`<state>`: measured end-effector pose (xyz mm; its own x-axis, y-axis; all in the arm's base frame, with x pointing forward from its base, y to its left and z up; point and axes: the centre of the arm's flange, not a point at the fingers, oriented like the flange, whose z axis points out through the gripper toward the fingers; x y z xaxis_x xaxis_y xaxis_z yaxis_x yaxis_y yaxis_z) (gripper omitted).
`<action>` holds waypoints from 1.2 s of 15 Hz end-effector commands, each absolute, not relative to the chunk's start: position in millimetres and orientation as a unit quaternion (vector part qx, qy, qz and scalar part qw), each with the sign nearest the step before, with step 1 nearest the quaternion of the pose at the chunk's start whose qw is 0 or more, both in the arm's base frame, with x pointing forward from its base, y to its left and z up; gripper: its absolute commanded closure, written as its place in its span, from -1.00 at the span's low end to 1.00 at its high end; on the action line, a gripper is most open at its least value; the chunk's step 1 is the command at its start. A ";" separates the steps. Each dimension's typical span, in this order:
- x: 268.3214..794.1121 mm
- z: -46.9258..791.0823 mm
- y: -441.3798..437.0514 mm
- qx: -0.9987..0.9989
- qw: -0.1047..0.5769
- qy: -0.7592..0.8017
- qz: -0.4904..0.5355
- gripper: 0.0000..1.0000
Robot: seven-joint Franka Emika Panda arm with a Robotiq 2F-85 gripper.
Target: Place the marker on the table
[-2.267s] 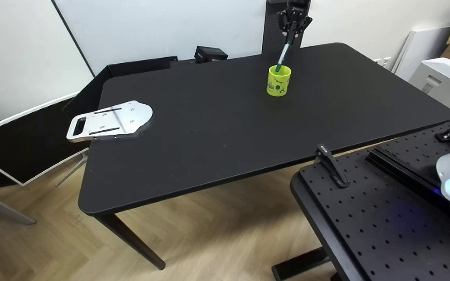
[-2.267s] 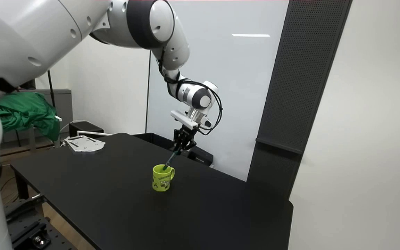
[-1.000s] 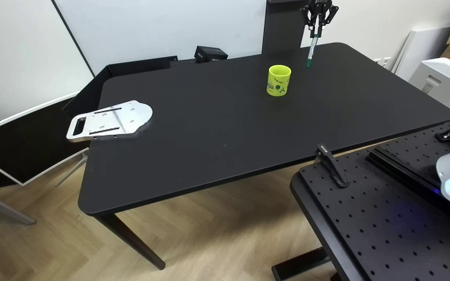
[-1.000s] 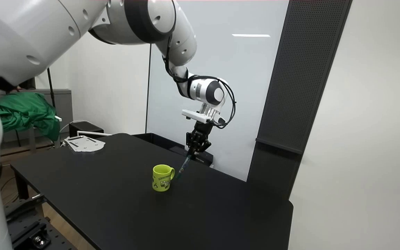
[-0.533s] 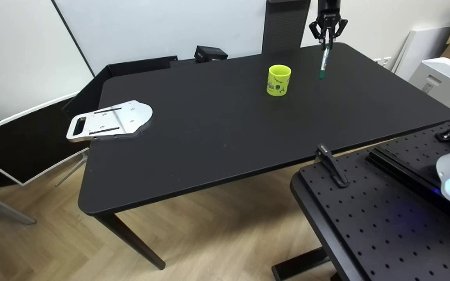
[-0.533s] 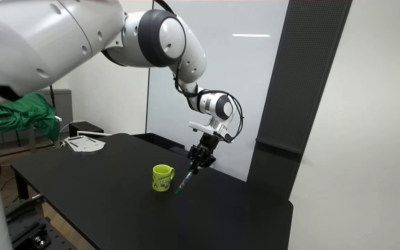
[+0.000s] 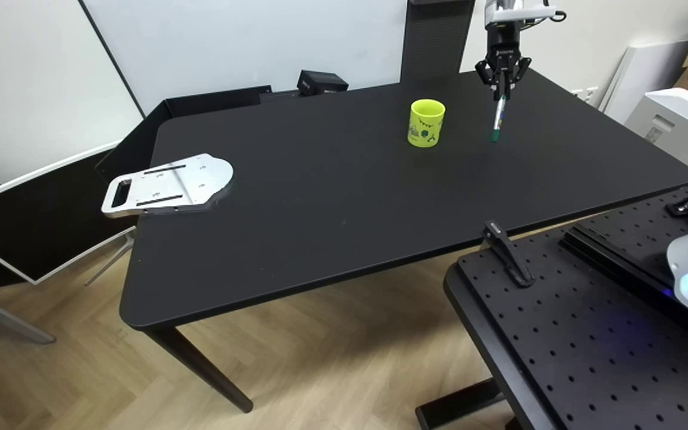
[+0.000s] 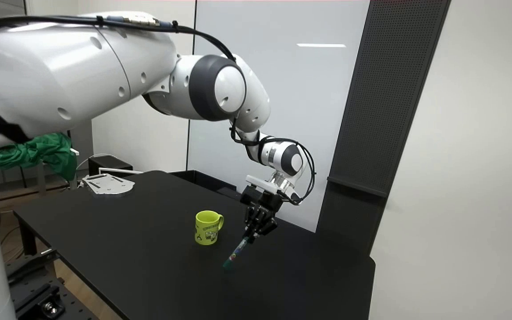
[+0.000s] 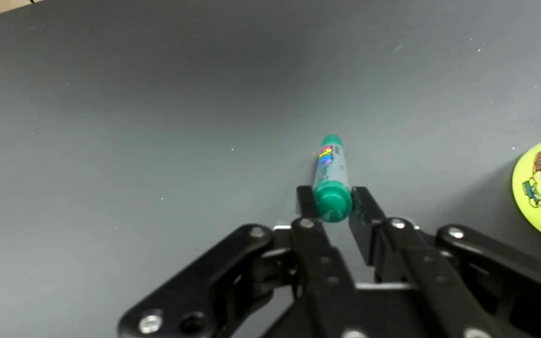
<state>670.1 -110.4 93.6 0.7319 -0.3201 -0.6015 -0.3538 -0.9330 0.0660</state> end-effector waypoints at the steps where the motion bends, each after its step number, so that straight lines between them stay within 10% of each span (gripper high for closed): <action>1: 695.0 73.6 -120.5 -0.922 0.035 0.195 0.332 0.88; 18: 706.9 37.8 -126.2 -0.973 0.017 0.164 0.163 0.88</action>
